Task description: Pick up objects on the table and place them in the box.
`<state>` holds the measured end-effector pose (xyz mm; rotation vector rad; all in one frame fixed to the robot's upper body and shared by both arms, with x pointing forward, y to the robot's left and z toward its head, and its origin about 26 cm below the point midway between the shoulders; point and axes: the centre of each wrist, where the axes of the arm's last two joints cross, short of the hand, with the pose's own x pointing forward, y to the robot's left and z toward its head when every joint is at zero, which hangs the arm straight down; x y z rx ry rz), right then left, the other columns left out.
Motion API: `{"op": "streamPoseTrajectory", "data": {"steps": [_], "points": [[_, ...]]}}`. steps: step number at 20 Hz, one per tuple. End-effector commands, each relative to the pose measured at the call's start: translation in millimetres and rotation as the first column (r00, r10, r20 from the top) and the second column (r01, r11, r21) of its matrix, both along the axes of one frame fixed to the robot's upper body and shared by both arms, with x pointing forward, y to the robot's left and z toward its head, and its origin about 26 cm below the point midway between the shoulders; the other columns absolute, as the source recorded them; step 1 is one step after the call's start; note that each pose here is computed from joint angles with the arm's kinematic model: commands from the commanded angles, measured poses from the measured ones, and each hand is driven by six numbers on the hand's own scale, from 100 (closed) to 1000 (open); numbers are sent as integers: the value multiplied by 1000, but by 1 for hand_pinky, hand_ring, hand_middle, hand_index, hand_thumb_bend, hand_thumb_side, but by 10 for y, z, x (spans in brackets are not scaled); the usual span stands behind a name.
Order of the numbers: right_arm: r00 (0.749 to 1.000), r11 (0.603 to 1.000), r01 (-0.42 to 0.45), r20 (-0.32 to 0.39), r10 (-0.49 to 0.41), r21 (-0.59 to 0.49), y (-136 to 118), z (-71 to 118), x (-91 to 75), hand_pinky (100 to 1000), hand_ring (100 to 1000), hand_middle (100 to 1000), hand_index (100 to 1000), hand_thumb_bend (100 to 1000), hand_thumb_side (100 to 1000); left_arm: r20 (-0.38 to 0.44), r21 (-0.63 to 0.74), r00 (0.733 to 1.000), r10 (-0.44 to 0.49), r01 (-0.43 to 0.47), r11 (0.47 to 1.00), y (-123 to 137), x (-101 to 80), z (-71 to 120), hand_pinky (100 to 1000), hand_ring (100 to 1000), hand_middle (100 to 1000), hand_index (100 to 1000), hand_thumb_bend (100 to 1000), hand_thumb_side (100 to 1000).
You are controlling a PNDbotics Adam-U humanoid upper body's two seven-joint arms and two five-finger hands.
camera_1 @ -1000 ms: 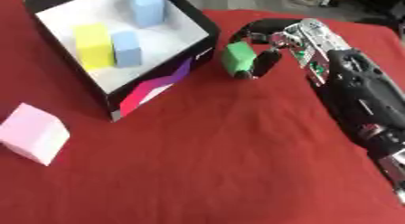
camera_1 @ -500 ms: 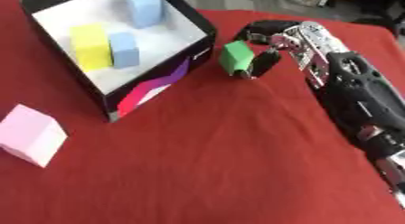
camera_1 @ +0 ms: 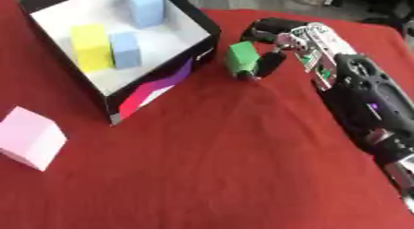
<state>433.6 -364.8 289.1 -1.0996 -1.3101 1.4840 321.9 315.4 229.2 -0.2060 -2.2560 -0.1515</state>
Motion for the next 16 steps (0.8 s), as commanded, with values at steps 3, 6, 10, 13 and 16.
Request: {"op": "streamPoseTrajectory", "data": {"steps": [3,6,10,13,16], "points": [[997,1000,14,80,-14,-3,-50,250,-93,889,801,595,660,440,301,11,30,1000,9,-9,1000,50,-29,65,853,736,800,760,234,781],[994,1000,2,106,-4,15,-18,336,-129,886,772,578,642,441,287,4,31,1000,14,-14,999,64,-34,47,853,736,800,760,233,779],[991,1000,-16,135,12,27,27,476,-206,884,742,574,639,440,278,1,29,1000,17,-17,999,72,-37,39,852,736,801,760,233,773],[986,999,-21,166,16,26,66,601,-271,882,718,568,634,440,281,-7,28,1000,21,-21,999,83,-40,18,852,736,801,760,233,771],[978,999,-18,210,10,34,101,744,-323,881,707,566,632,437,268,-19,26,999,29,-28,999,104,-47,-17,852,737,801,760,232,767]]}}
